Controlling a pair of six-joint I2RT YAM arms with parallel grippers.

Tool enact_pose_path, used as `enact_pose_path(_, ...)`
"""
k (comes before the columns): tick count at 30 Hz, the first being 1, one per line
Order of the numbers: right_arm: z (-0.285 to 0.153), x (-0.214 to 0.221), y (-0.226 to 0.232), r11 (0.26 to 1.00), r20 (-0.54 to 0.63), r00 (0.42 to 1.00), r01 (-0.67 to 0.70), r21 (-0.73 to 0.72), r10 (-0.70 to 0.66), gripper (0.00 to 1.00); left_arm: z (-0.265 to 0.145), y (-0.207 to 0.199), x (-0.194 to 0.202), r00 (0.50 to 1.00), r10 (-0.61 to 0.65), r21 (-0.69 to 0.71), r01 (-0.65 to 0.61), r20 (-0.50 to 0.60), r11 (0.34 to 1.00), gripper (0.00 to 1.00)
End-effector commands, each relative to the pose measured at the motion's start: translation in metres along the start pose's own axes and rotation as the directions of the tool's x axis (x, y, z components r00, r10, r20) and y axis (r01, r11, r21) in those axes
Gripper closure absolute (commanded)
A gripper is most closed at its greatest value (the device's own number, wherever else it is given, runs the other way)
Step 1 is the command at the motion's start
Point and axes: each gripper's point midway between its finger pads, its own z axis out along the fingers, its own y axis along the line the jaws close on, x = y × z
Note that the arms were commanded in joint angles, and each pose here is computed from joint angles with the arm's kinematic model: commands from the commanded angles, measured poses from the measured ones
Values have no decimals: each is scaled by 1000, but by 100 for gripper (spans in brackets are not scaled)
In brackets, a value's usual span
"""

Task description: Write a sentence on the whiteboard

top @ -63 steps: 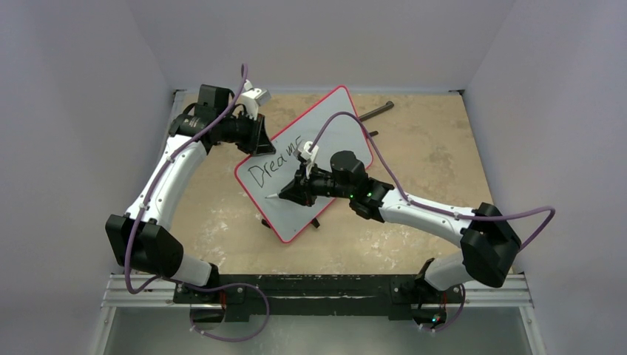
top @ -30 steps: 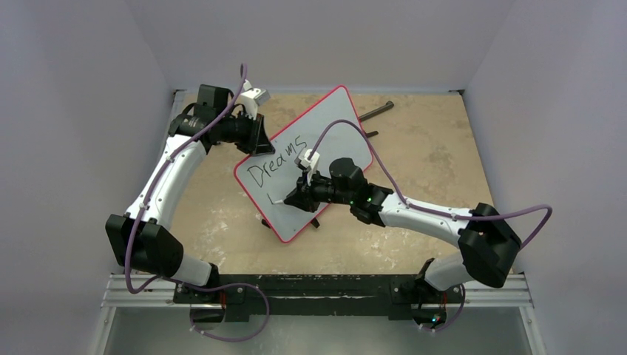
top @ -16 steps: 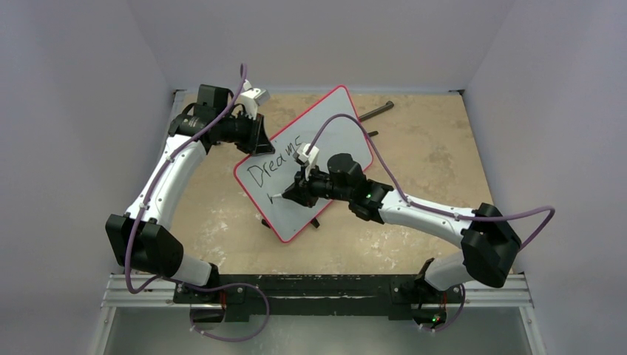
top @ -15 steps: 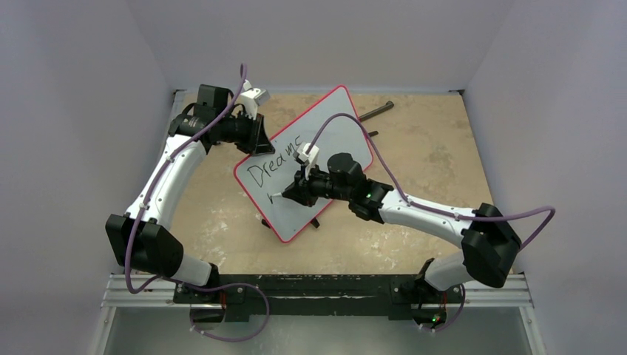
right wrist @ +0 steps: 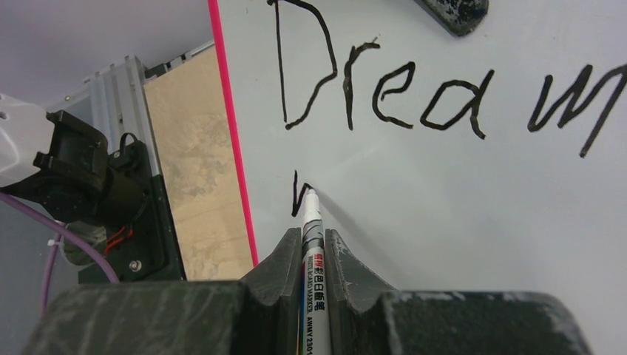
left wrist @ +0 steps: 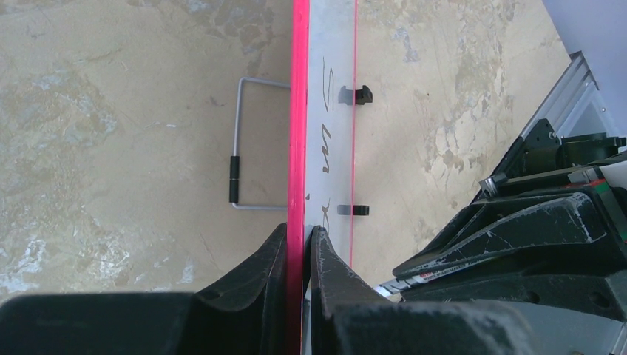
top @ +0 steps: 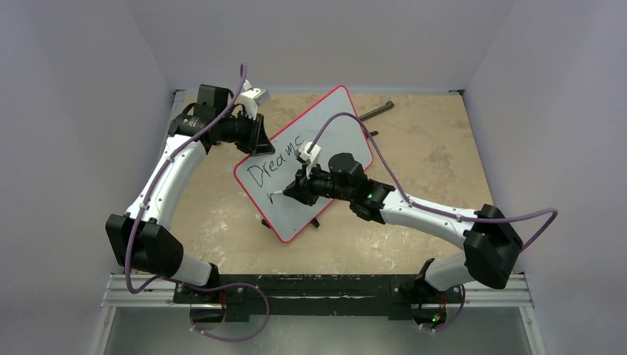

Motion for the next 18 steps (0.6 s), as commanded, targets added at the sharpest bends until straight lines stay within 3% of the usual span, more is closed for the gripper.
enact_pose_path(1,-9,0,-19,995,24,999,21,101,-24,100,-2,10,-9,998,54,-49,-52,31,997,100)
enact_pose_path(18,-9,-16,-22,992,48,998,31,124,-38,100,-3,9,-9,998,54,-49,-53,33,997,100)
